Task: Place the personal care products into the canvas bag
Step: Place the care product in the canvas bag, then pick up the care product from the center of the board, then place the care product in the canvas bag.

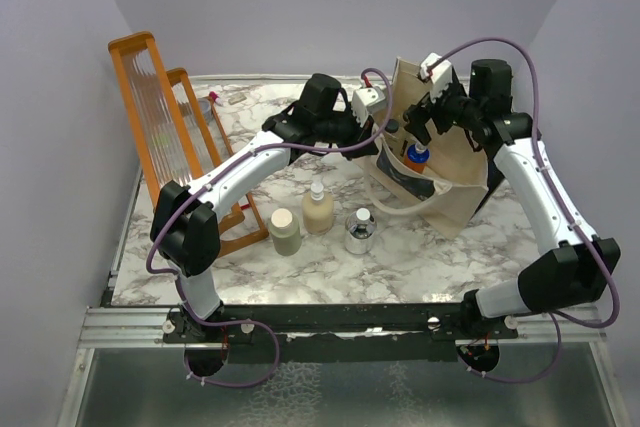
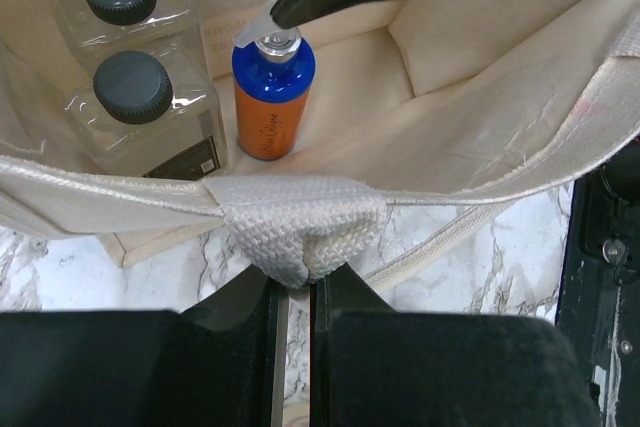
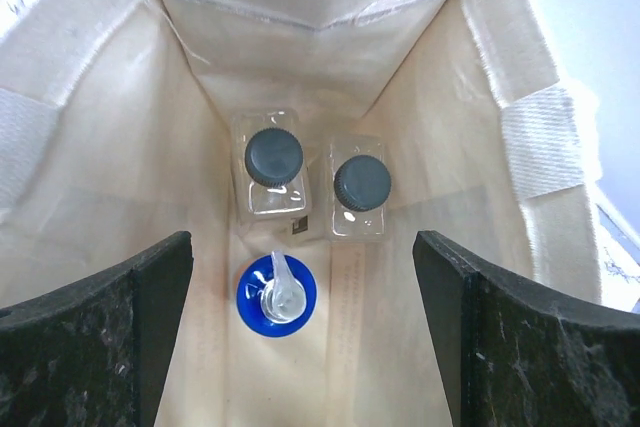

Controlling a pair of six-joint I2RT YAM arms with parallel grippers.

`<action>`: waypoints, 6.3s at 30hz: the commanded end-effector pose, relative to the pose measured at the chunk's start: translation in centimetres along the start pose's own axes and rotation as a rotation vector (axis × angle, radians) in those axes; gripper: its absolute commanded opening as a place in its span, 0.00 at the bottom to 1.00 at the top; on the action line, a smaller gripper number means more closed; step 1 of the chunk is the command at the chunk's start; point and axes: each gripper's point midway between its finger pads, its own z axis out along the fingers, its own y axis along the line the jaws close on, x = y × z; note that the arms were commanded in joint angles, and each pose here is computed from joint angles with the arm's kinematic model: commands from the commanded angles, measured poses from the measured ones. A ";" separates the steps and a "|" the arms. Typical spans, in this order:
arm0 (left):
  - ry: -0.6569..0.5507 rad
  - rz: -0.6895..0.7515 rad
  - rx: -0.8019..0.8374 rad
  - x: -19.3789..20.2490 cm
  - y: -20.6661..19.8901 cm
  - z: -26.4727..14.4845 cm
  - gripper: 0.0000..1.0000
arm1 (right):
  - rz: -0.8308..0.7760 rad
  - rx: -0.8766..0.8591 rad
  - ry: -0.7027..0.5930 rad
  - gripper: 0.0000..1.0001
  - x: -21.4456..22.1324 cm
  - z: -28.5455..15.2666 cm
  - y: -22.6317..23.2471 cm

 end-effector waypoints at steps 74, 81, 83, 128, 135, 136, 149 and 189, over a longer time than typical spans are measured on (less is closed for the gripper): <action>-0.278 0.080 -0.746 -13.1 10.2 -25.4 0.85 | -0.398 -0.779 0.167 0.48 6.6 -1.2 26.4; -0.277 0.082 -0.744 -13.1 10.1 -25.4 0.85 | -0.401 -0.753 0.192 0.45 7.3 -0.8 26.0; -0.279 0.083 -0.739 -13.2 10.0 -25.4 0.85 | -0.406 -0.742 0.203 0.46 7.6 -0.6 25.8; -0.193 0.102 -0.609 -9.4 10.4 -21.7 0.85 | -0.340 -0.644 -0.201 0.01 -10.6 -10.6 19.0; -0.188 0.071 -0.570 -8.4 10.2 -20.8 0.85 | -0.322 -0.512 -0.311 0.01 -16.9 -13.7 15.7; -0.185 0.068 -0.564 -8.2 10.1 -20.6 0.85 | -0.314 -0.484 -0.324 0.01 -17.6 -14.1 15.0; -0.164 0.045 -0.469 -6.3 9.3 -18.4 0.84 | -0.137 -0.097 -0.383 0.01 -20.2 -17.8 5.3; -0.022 -0.061 -0.049 -1.2 0.8 -0.5 0.77 | 0.088 0.246 0.078 0.01 -2.4 -10.9 -3.9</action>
